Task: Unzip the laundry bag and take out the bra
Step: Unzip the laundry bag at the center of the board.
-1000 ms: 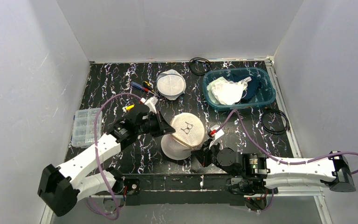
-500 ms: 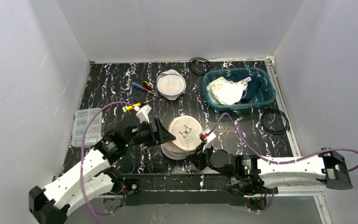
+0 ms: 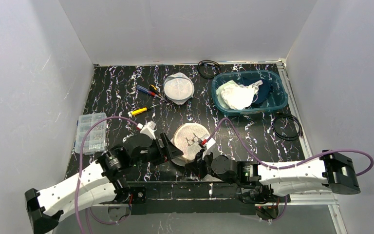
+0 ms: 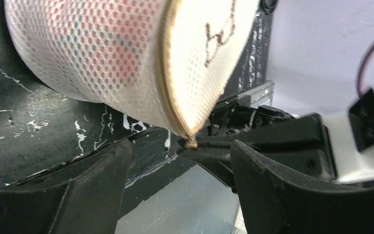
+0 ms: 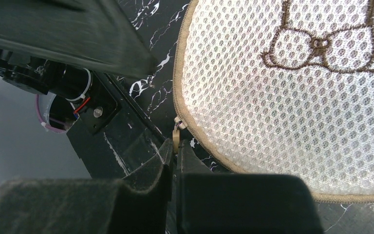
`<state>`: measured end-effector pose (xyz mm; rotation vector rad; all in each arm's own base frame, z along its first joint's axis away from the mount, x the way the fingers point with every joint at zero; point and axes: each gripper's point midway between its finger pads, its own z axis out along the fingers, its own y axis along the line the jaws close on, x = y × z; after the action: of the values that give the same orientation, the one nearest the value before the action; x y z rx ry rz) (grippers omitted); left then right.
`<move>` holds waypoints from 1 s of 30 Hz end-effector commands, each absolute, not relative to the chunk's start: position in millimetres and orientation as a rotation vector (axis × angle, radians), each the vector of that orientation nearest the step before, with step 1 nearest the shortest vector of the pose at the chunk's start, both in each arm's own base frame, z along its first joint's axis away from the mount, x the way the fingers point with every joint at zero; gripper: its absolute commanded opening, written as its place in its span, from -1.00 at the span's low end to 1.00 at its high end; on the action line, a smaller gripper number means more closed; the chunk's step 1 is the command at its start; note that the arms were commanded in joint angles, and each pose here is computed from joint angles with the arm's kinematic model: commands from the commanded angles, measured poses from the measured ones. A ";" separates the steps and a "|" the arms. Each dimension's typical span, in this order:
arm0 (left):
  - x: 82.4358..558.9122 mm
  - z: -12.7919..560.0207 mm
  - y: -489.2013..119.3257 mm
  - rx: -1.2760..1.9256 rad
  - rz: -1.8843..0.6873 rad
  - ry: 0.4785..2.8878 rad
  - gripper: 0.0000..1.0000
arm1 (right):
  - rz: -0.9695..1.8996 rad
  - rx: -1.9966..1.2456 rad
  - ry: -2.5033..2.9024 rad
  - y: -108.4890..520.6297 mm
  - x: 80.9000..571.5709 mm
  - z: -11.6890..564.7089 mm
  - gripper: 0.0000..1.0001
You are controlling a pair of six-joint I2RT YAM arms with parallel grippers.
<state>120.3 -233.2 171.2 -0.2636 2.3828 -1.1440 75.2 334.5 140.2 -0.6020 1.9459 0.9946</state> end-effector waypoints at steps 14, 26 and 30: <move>152.8 149.5 -247.8 -0.291 -0.960 2.393 -0.63 | 1.112 -0.565 1.858 347.8 71.6 181.0 -0.97; 156.8 166.5 -225.4 -0.294 -0.883 2.334 -1.00 | 1.065 -0.569 1.864 335.5 75.7 189.2 -0.97; 157.9 181.3 -217.6 -0.252 -0.854 2.307 -1.00 | 1.035 -0.565 1.868 323.6 78.1 193.8 -0.97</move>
<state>148.1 -236.6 163.8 -0.2774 2.3700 -0.9592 73.3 328.1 163.2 -0.5999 1.9186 1.0273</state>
